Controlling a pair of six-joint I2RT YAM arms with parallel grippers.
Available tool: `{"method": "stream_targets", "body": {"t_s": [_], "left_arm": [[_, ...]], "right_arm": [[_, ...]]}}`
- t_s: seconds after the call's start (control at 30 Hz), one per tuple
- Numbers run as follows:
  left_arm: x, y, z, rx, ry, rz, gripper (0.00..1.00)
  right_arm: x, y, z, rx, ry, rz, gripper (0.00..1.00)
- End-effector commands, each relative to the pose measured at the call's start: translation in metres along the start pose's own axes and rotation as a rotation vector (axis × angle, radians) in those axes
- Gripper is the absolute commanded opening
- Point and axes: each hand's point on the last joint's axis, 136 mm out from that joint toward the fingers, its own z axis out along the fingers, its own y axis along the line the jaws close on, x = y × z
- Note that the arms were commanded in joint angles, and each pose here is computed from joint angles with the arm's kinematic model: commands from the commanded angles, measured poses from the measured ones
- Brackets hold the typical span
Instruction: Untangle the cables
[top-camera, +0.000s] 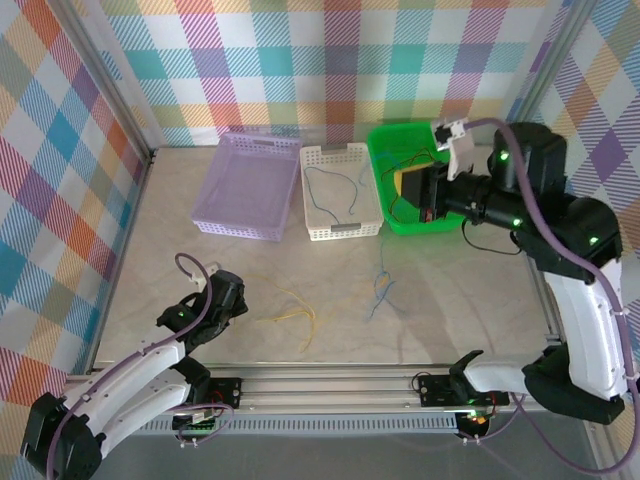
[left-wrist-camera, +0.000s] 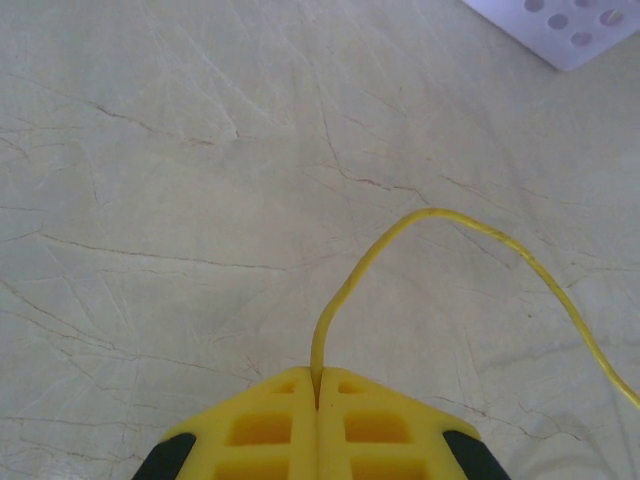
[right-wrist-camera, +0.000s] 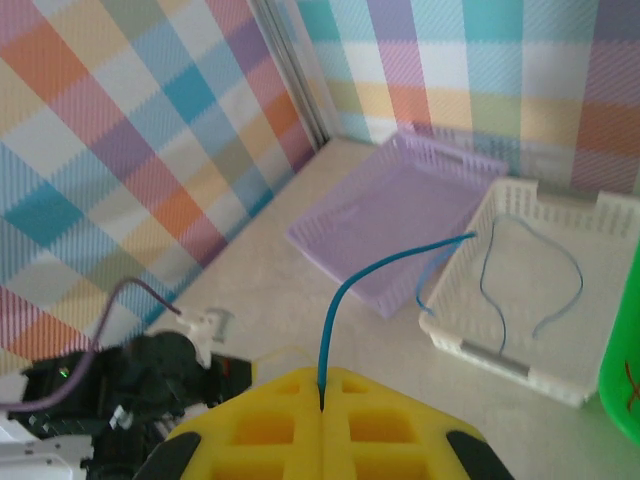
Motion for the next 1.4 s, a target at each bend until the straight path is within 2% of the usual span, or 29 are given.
{"method": "stream_targets", "body": {"t_s": [0.0,0.23,0.47,0.63,0.87,1.0,1.1,1.37], "left_arm": [[-0.007,0.006,-0.007,-0.010,-0.023,-0.024,0.00],[-0.015,0.002,-0.015,0.007,-0.043,-0.016,0.00],[-0.023,-0.021,-0.018,0.103,-0.048,-0.034,0.00],[-0.023,-0.045,-0.011,0.161,0.000,-0.013,0.00],[-0.020,-0.061,-0.006,0.226,0.024,-0.013,0.00],[-0.023,-0.065,-0.009,0.241,0.016,-0.012,0.00],[-0.033,-0.068,-0.017,0.248,-0.012,-0.011,0.00],[-0.079,-0.070,-0.062,0.230,-0.129,-0.004,0.00]], "right_arm": [[0.016,-0.003,0.009,-0.022,-0.003,0.018,0.00],[0.065,-0.018,0.035,-0.033,0.054,0.055,0.00],[0.080,-0.027,0.054,-0.019,0.097,0.057,0.00],[0.062,-0.028,0.065,-0.001,0.086,0.028,0.00],[-0.005,-0.021,0.062,0.024,-0.036,-0.030,0.00],[-0.024,-0.016,0.066,0.011,-0.075,-0.041,0.00],[-0.010,-0.024,0.084,0.020,-0.023,-0.041,0.00],[0.063,-0.073,0.130,0.103,0.114,0.035,0.00]]}}
